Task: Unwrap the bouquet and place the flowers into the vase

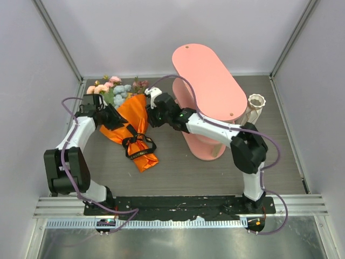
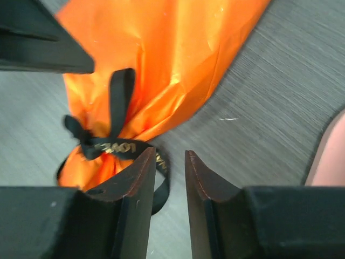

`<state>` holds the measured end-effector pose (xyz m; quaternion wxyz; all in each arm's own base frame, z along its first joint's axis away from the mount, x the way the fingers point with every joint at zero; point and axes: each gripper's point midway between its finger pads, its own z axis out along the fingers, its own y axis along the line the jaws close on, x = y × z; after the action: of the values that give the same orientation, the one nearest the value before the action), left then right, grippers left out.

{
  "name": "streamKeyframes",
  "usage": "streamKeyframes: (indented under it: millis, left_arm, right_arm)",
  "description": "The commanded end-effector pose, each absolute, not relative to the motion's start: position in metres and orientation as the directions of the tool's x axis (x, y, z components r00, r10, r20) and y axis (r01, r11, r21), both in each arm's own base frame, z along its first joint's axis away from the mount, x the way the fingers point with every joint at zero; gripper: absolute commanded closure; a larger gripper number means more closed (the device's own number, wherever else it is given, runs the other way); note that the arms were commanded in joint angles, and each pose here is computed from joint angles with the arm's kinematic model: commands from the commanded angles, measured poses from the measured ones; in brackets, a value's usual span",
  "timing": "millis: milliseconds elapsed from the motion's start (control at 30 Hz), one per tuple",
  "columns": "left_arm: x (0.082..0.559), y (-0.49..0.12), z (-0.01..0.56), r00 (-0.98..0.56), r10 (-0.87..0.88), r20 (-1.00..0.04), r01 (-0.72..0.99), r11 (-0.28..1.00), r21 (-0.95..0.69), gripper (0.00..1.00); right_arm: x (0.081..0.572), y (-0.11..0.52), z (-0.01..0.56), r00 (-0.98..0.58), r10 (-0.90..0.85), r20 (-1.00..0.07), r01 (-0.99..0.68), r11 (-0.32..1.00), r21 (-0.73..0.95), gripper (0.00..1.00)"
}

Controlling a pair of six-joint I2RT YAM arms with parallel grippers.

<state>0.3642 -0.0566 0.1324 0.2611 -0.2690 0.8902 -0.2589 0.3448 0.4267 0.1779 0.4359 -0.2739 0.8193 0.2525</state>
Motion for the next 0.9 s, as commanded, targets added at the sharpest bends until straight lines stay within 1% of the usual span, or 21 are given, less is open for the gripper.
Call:
streamKeyframes:
  millis: [0,33,100,133,167,200,267,333,433,467,533,633,667,733,767,800,867]
  left_arm:
    - [0.364,-0.065,0.128,-0.739,-0.595,-0.317,-0.318,0.722,-0.614,0.64]
    - [0.355,-0.066,0.123,-0.752,-0.585,-0.305,-0.325,0.731,-0.6,0.6]
    - [0.343,-0.067,0.133,-0.743,-0.581,-0.331,-0.311,0.738,-0.599,0.5]
    - [0.331,-0.065,0.126,-0.739,-0.586,-0.332,-0.325,0.742,-0.586,0.49]
    - [0.325,-0.065,0.127,-0.734,-0.586,-0.342,-0.322,0.744,-0.585,0.49]
    - [0.314,-0.066,0.129,-0.726,-0.584,-0.363,-0.308,0.749,-0.587,0.49]
    - [0.306,-0.067,0.127,-0.721,-0.577,-0.384,-0.305,0.762,-0.572,0.49]
    - [0.296,-0.075,0.12,-0.74,-0.561,-0.37,-0.299,0.768,-0.566,0.5]
    - [0.285,-0.097,0.113,-0.785,-0.485,-0.385,-0.268,0.826,-0.495,0.5]
    - [0.287,-0.089,0.111,-0.765,-0.48,-0.43,-0.288,0.852,-0.438,0.5]
    - [0.285,-0.092,0.114,-0.764,-0.441,-0.47,-0.269,0.881,-0.389,0.5]
    - [0.289,-0.077,0.121,-0.742,-0.395,-0.542,-0.262,0.914,-0.308,0.7]
    - [0.291,-0.067,0.123,-0.735,-0.358,-0.576,-0.256,0.933,-0.252,0.72]
    - [0.289,-0.059,0.122,-0.759,-0.295,-0.581,-0.233,0.956,-0.18,0.68]
    - [0.291,-0.059,0.126,-0.767,-0.261,-0.587,-0.206,0.965,-0.16,0.64]
    - [0.287,-0.058,0.124,-0.797,-0.199,-0.57,-0.156,0.98,-0.125,0.61]
    - [0.287,-0.063,0.119,-0.825,-0.141,-0.547,-0.094,0.989,-0.112,0.56]
  right_arm:
    - [0.346,0.458,0.161,-0.437,-0.322,-0.84,-0.756,0.638,0.149,0.64]
    - [0.339,0.461,0.159,-0.433,-0.34,-0.835,-0.769,0.622,0.146,0.61]
    - [0.324,0.462,0.158,-0.435,-0.339,-0.834,-0.792,0.585,0.175,0.53]
    - [0.319,0.462,0.158,-0.444,-0.329,-0.833,-0.796,0.572,0.198,0.48]
    - [0.315,0.466,0.163,-0.443,-0.305,-0.843,-0.803,0.553,0.221,0.47]
    - [0.307,0.463,0.161,-0.449,-0.308,-0.839,-0.81,0.538,0.236,0.46]
    - [0.295,0.465,0.156,-0.444,-0.319,-0.837,-0.83,0.499,0.249,0.41]
    - [0.29,0.465,0.154,-0.423,-0.339,-0.841,-0.846,0.48,0.232,0.37]
    - [0.294,0.465,0.145,-0.408,-0.362,-0.838,-0.85,0.485,0.204,0.36]
    - [0.297,0.466,0.147,-0.396,-0.365,-0.843,-0.854,0.484,0.192,0.35]
    - [0.299,0.467,0.145,-0.375,-0.381,-0.845,-0.862,0.478,0.167,0.35]
    - [0.306,0.469,0.144,-0.358,-0.387,-0.849,-0.862,0.488,0.141,0.35]
    - [0.307,0.469,0.145,-0.352,-0.391,-0.85,-0.865,0.484,0.135,0.35]
    - [0.306,0.471,0.14,-0.341,-0.408,-0.847,-0.875,0.467,0.128,0.36]
    - [0.302,0.473,0.138,-0.339,-0.41,-0.847,-0.885,0.445,0.139,0.37]
    - [0.301,0.476,0.139,-0.334,-0.404,-0.852,-0.89,0.433,0.144,0.37]
    - [0.299,0.479,0.133,-0.313,-0.42,-0.852,-0.906,0.401,0.135,0.38]
